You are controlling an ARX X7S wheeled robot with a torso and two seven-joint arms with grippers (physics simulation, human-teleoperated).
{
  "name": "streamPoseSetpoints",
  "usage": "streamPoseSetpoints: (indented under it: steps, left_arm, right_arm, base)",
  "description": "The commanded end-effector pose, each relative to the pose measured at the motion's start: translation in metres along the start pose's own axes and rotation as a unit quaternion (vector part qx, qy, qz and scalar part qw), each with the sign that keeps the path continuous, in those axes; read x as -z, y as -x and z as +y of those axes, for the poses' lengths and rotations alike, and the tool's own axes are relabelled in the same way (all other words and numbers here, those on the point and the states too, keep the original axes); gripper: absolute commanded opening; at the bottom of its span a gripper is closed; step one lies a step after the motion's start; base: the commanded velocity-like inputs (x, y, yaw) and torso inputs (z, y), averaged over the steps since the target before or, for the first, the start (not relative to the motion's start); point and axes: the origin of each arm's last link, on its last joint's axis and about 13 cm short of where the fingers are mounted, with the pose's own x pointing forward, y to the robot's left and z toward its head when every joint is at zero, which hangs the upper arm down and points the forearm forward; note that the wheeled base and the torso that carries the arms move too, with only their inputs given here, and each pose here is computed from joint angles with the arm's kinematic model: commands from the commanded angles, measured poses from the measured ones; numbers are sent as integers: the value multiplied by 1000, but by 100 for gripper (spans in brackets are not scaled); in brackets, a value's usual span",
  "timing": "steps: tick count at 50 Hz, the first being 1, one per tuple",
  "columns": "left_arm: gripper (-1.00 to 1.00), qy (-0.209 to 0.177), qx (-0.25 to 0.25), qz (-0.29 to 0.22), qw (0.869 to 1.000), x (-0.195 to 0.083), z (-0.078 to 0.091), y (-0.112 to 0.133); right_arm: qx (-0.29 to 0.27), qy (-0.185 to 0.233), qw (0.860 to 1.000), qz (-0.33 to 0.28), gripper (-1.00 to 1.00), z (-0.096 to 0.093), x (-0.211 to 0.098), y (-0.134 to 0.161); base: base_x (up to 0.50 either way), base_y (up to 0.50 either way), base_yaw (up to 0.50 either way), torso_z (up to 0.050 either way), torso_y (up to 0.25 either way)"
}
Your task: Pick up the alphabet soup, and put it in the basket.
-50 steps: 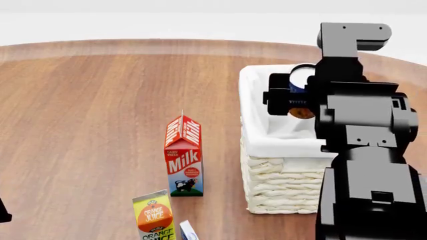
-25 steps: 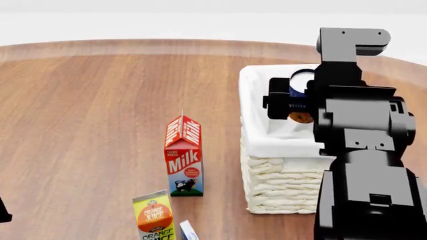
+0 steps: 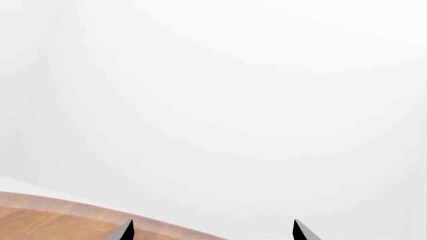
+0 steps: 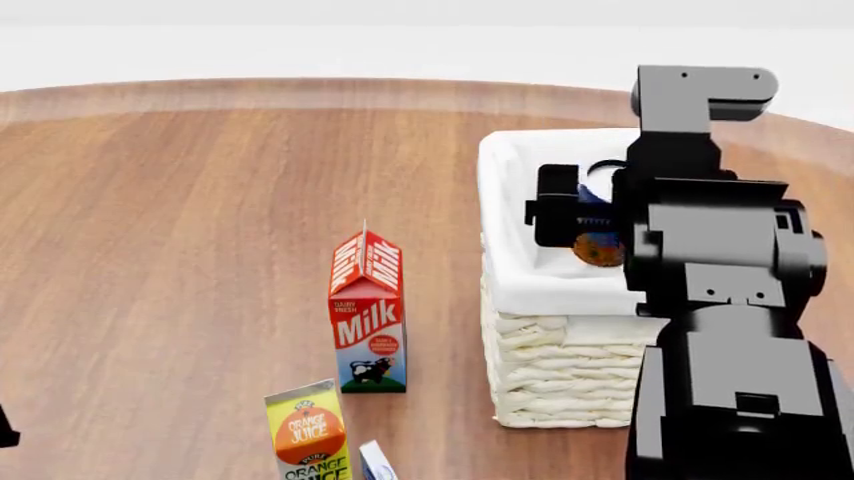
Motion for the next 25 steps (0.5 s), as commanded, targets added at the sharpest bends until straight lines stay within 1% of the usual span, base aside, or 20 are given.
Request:
streamPoseSetpoints:
  steps: [1,6,9,13,14,25]
  left_arm:
    - [100,0,2,-3,1000,-2,0,1]
    - [100,0,2,-4,1000,-2,0,1]
    - [100,-1,3,-4,1000,-2,-1,2]
    - [100,-1,4,-4,1000,-3,-1,2]
    - [100,-1,4,-5,1000,-3,-1,2]
    - [100,-1,4,-6,1000,-4,0,2]
  right_arm:
    - [-3,-2,1000,-9,100,1,-5,1]
    - [-1,-6,1000,-16,100,2,-7,2]
    - [0,-13,999,-43,100,2,-12,2]
    - [10,-22,995,-97,100,1,-23,3]
    - [9,-29,995,-99,100,1,-24,3]
    - [14,-23,989,-143,100,0,-33,4]
  base:
    - [0,0,0,0,0]
    - [0,0,0,0,0]
    - [0,0,0,0,0]
    - [0,0,0,0,0]
    - [0,0,0,0,0]
    - [0,0,0,0,0]
